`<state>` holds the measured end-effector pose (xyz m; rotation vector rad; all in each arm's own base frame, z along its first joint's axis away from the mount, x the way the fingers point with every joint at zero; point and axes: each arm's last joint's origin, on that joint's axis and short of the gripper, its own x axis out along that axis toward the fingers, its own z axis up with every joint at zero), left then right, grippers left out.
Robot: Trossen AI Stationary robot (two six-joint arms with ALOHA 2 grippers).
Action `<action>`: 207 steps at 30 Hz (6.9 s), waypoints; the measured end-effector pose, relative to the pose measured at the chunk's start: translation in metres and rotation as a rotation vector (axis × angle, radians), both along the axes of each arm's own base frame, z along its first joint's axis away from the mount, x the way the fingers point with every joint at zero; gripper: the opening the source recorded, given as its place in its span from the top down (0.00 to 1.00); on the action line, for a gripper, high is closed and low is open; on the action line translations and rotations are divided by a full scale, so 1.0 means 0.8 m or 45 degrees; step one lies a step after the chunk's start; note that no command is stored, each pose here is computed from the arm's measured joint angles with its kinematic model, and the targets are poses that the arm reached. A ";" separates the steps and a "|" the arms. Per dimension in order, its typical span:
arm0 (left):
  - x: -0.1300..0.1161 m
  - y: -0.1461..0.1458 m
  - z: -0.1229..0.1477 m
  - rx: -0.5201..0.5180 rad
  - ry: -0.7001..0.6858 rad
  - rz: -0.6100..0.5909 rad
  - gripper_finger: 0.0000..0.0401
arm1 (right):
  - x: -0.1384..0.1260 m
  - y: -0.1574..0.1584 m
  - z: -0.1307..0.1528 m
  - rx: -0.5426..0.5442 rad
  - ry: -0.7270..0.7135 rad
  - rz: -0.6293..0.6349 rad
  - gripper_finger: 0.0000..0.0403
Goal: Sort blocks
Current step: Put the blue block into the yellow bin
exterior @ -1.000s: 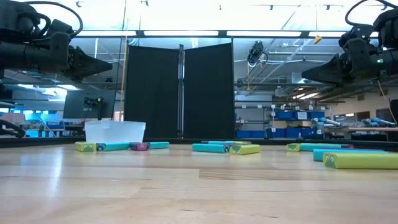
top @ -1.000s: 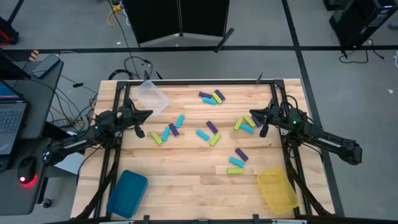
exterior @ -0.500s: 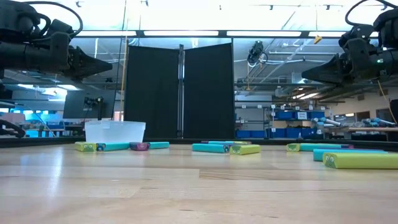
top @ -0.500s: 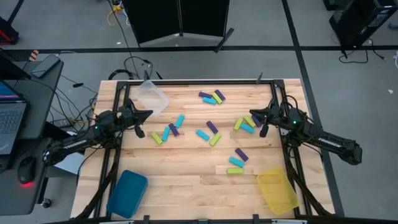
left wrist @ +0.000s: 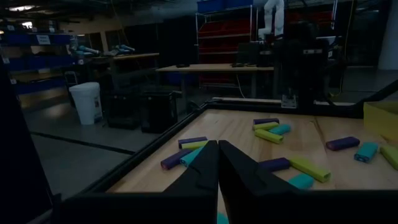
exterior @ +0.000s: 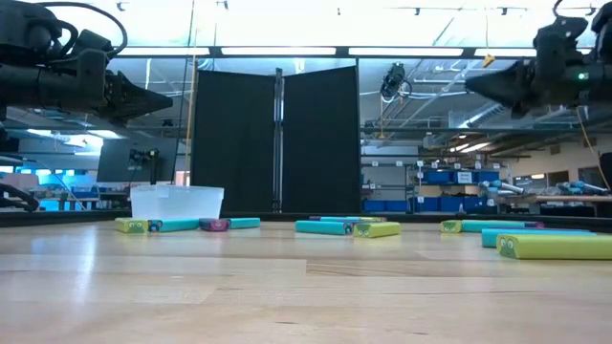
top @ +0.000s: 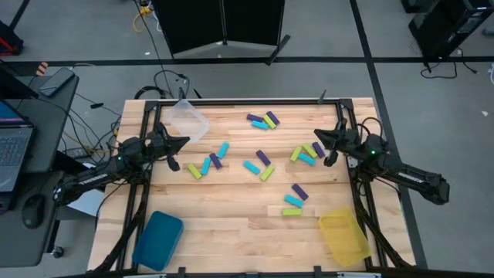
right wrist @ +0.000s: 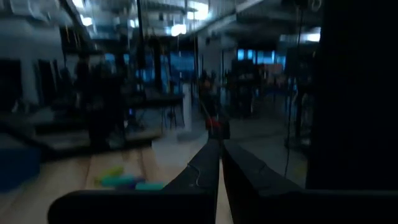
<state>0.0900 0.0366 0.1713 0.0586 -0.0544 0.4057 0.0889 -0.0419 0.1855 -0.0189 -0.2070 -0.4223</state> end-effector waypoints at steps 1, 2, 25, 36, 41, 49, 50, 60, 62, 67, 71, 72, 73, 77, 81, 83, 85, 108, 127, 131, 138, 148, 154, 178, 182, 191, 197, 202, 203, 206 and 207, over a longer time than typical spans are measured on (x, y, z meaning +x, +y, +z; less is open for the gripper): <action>0.000 0.000 0.000 0.000 0.000 0.000 0.96 | 0.000 0.000 0.002 0.001 -0.027 0.003 0.92; 0.000 0.000 0.000 0.000 0.000 0.000 0.96 | -0.001 0.000 0.005 0.005 -0.056 0.006 0.92; 0.000 0.000 0.000 0.000 0.000 0.000 0.96 | 0.046 -0.010 0.026 0.671 0.572 0.035 0.98; 0.000 0.000 0.000 0.000 0.000 0.000 0.96 | 0.097 -0.023 0.092 1.030 0.961 0.026 0.95; 0.000 0.000 0.000 0.000 0.000 0.000 0.96 | 0.111 -0.021 0.105 0.981 1.105 0.070 0.92; 0.000 0.000 0.000 0.000 0.000 0.000 0.96 | 0.116 -0.009 0.062 0.961 1.517 0.027 0.86; 0.000 0.000 0.000 0.000 0.000 0.000 0.96 | 0.116 -0.007 0.059 0.978 1.550 0.024 0.84; 0.000 0.000 0.000 0.000 0.000 0.000 0.96 | 0.132 0.007 0.039 0.931 1.702 0.001 0.71; 0.000 0.000 0.000 0.000 0.000 0.000 0.96 | 0.137 0.006 0.032 0.932 1.731 -0.002 0.69; 0.000 0.000 0.000 0.000 0.000 0.000 0.96 | 0.151 0.003 0.011 0.956 1.822 -0.026 0.64; 0.000 0.000 0.000 0.000 0.000 0.000 0.96 | 0.158 0.000 -0.006 0.979 1.896 -0.051 0.61; 0.000 0.000 0.000 0.000 0.000 0.000 0.96 | 0.160 -0.001 -0.009 0.995 1.906 -0.069 0.60; 0.000 0.000 0.000 0.000 0.000 0.000 0.96 | 0.162 -0.003 -0.010 1.022 1.902 -0.093 0.59; 0.000 0.000 0.000 0.000 0.000 0.000 0.96 | 0.175 -0.013 -0.006 1.069 1.870 -0.136 0.54; 0.000 0.000 0.000 0.000 0.000 0.000 0.96 | 0.184 -0.027 -0.005 1.039 1.869 -0.117 0.50; 0.000 0.000 0.000 0.000 0.000 0.000 0.96 | 0.187 -0.033 -0.010 1.024 1.874 -0.108 0.49; 0.000 0.000 0.000 0.000 -0.001 0.000 0.96 | 0.189 -0.036 -0.016 1.018 1.888 -0.108 0.48; 0.000 0.000 0.003 0.012 -0.032 0.008 0.96 | 0.187 -0.048 -0.028 0.927 1.989 -0.156 0.48; 0.000 0.000 0.003 0.011 -0.030 0.007 0.96 | 0.172 -0.043 -0.058 0.930 1.984 -0.150 0.48; 0.000 0.000 0.003 0.011 -0.030 0.007 0.96 | 0.169 -0.042 -0.062 0.944 1.964 -0.132 0.48; 0.000 0.000 0.003 0.011 -0.030 0.007 0.96 | 0.168 -0.042 -0.065 0.954 1.956 -0.127 0.54; 0.000 0.000 0.003 0.011 -0.030 0.007 0.96 | 0.170 -0.043 -0.062 0.972 1.952 -0.132 0.71; 0.000 0.000 0.003 0.011 -0.030 0.007 0.96 | 0.189 -0.034 -0.035 0.938 1.982 -0.116 0.71; 0.000 0.000 0.003 0.011 -0.030 0.007 0.96 | 0.152 0.244 0.066 0.791 2.348 0.216 0.71; 0.000 0.000 0.003 0.011 -0.030 0.007 0.96 | 0.122 0.278 0.060 0.748 2.368 0.218 0.71; 0.000 0.000 0.003 0.011 -0.031 0.007 0.96 | 0.106 0.287 0.014 0.695 2.343 0.313 0.71; 0.000 0.000 0.003 0.004 -0.034 0.006 0.96 | 0.098 0.279 -0.020 0.646 2.356 0.378 0.71; 0.000 0.000 0.003 -0.011 -0.040 0.005 0.96 | 0.094 0.275 -0.029 0.604 2.373 0.416 0.70; 0.000 0.000 0.003 -0.023 -0.045 0.004 0.96 | 0.094 0.274 -0.030 0.606 2.377 0.407 0.68; 0.000 0.000 0.002 -0.079 -0.062 0.000 0.96 | 0.094 0.270 -0.029 0.666 2.406 0.348 0.61; 0.000 0.000 0.002 -0.086 -0.062 0.000 0.96 | 0.094 0.270 -0.028 0.689 2.415 0.329 0.58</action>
